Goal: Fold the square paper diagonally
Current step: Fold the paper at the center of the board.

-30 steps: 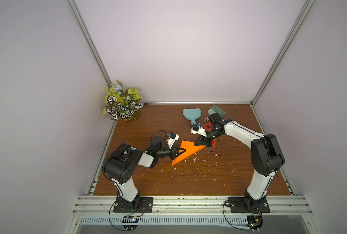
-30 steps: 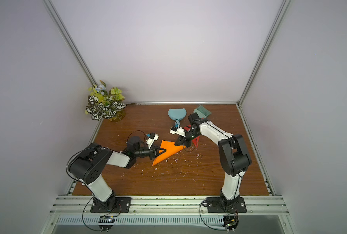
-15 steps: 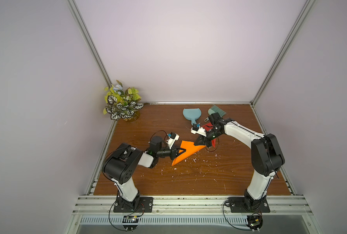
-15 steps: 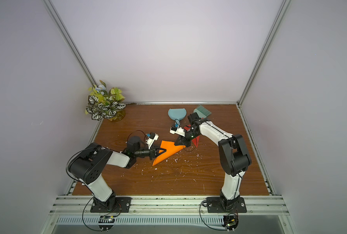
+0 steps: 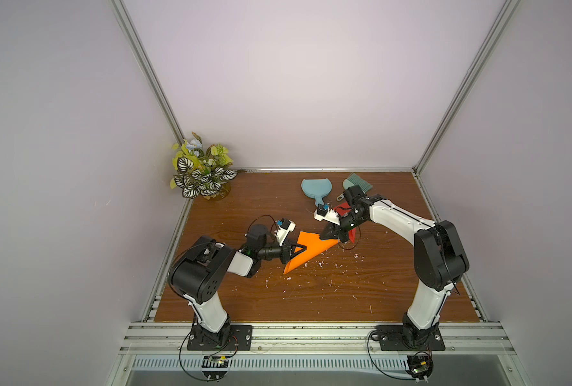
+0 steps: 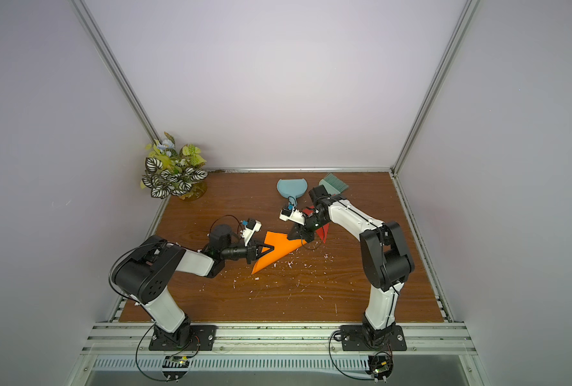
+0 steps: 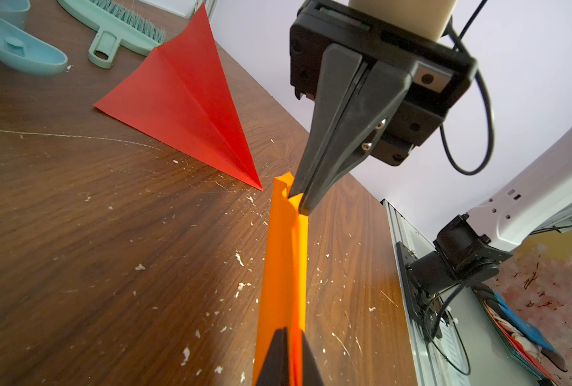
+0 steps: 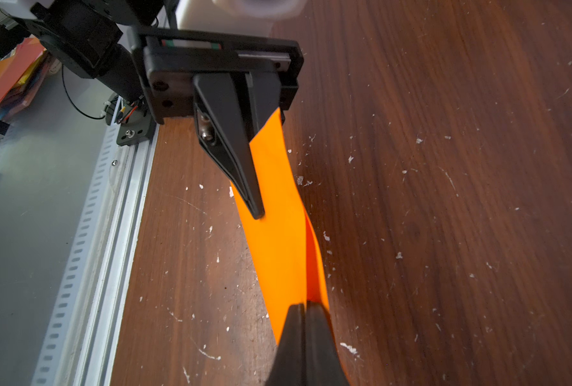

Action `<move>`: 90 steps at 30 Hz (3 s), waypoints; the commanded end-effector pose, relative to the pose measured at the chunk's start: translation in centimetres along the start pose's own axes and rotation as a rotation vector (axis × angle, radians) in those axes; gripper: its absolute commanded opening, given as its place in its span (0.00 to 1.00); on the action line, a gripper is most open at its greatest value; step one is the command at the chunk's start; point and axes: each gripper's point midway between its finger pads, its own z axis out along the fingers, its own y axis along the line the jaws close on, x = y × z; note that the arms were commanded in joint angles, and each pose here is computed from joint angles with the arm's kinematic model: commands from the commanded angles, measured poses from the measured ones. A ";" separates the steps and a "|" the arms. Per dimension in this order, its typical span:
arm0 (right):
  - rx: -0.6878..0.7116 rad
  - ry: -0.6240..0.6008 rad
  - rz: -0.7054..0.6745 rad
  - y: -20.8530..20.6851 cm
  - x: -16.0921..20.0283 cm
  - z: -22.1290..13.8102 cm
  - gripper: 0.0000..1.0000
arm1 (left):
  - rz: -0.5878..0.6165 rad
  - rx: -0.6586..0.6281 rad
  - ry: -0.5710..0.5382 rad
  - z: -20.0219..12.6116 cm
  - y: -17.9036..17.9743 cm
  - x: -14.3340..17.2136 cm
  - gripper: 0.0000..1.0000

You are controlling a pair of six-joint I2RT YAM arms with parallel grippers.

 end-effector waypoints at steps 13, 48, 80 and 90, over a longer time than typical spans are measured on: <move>-0.009 0.002 -0.025 0.5 -0.9 -0.1 0.00 | 0.011 0.020 0.000 0.3 -0.4 -0.3 0.09; 0.008 0.006 -0.017 0.2 -0.5 -0.4 0.00 | 0.005 0.016 0.006 0.4 -0.3 -0.2 0.10; -0.011 -0.001 -0.031 0.5 -1.1 0.1 0.00 | 0.003 0.018 0.005 0.4 -0.3 -0.3 0.10; -0.003 0.015 -0.025 0.4 -0.6 0.2 0.00 | 0.003 0.016 0.004 0.4 -0.3 -0.3 0.09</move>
